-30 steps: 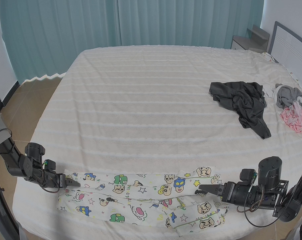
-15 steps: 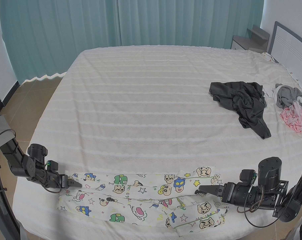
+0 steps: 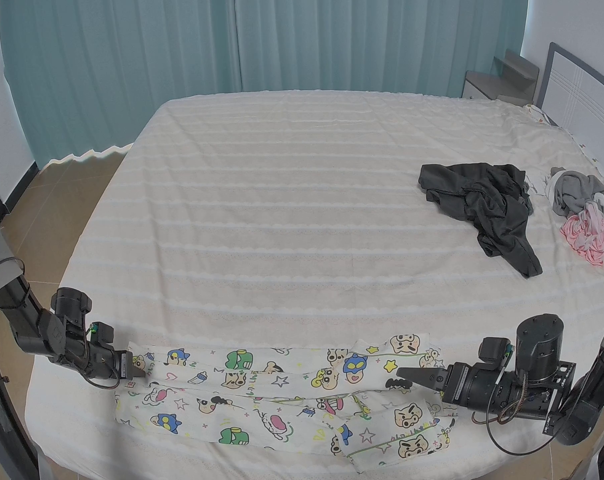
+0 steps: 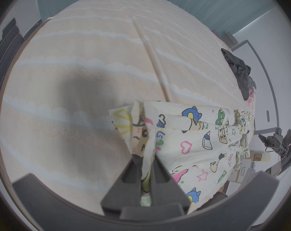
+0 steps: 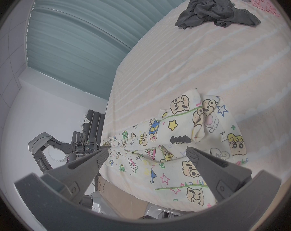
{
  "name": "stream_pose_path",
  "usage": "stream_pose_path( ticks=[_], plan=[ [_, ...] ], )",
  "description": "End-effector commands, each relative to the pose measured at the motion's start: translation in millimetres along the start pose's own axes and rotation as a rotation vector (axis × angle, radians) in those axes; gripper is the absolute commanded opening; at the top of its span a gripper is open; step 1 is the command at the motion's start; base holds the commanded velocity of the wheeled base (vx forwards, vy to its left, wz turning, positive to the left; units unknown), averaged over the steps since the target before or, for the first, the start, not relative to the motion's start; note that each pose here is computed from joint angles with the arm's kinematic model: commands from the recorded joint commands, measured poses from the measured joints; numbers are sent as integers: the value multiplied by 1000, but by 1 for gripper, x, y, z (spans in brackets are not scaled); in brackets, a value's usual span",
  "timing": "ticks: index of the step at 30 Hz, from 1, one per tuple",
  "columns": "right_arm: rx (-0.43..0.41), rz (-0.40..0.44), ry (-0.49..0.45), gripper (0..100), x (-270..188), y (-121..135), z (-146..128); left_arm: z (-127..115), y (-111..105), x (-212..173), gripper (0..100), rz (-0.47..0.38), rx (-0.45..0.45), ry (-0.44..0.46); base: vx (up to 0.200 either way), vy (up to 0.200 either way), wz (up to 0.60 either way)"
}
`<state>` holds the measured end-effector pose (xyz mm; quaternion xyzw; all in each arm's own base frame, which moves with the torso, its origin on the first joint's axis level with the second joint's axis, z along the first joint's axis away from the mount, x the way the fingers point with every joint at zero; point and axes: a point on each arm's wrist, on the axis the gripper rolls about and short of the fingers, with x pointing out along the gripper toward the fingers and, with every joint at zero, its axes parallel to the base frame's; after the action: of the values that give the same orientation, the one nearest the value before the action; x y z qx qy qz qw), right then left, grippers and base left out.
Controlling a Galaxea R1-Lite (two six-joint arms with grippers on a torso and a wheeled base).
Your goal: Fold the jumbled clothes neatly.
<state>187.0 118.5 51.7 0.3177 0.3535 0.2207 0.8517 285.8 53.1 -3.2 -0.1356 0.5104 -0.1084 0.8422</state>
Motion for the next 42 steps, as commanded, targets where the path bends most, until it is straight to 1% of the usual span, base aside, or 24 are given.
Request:
stream_pose_path(
  ticks=[1,4,10,12,14,15,16,19,22,24,27,28,30,32,34,37,38,40,42],
  plan=[
    [1,-5,5,100,2,-4,-3,4,-5,-21,0,10,4,-36,0,0,0],
    [0,2,-8,100,4,-6,-4,4,-5,-30,0,17,-12,-25,0,0,0],
    [-1,20,-29,100,4,-9,-5,6,5,-44,0,41,-38,-65,0,0,0],
    [-3,43,-48,100,2,-7,-4,5,13,-49,0,58,-45,-80,0,0,0],
    [-4,49,-54,100,1,-7,-4,4,19,-53,0,69,-50,-83,0,0,0],
    [-4,49,-54,100,1,-7,-4,4,19,-53,0,69,-50,-83,0,0,0],
    [-5,53,-58,100,1,-6,-3,5,25,-57,0,77,-59,-89,0,0,0],
    [-6,56,-61,100,0,-5,-3,6,33,-66,0,64,-85,-98,0,0,0],
    [-5,55,-63,100,-1,-6,-2,12,52,-87,0,42,-147,-126,0,0,0],
    [-5,57,-65,100,-1,-5,-2,13,64,-96,0,42,-178,-136,0,0,0],
    [-5,59,-69,100,-1,-5,-1,14,87,-117,0,43,-220,-171,0,0,0],
    [-5,59,-69,100,-1,-5,-1,14,90,-120,0,44,-224,-177,0,0,0],
    [-3,61,-79,100,-2,-5,1,14,107,-140,0,50,-261,-215,0,0,0],
    [-2,62,-89,100,-4,-5,2,15,119,-152,0,56,-291,-239,0,0,0],
    [-2,69,-101,100,-6,-4,5,14,126,-162,0,51,-315,-258,0,0,0],
    [-5,80,-114,100,-8,-2,6,14,126,-170,0,34,-329,-265,0,0,0],
    [-5,82,-116,100,-8,-2,7,13,121,-172,0,27,-333,-257,0,0,0],
    [-6,84,-116,100,-9,-1,7,14,107,-178,0,15,-322,-248,0,0,0],
    [-5,84,-118,100,-9,-1,7,17,80,-178,0,-25,-295,-203,0,0,0]
  ],
)
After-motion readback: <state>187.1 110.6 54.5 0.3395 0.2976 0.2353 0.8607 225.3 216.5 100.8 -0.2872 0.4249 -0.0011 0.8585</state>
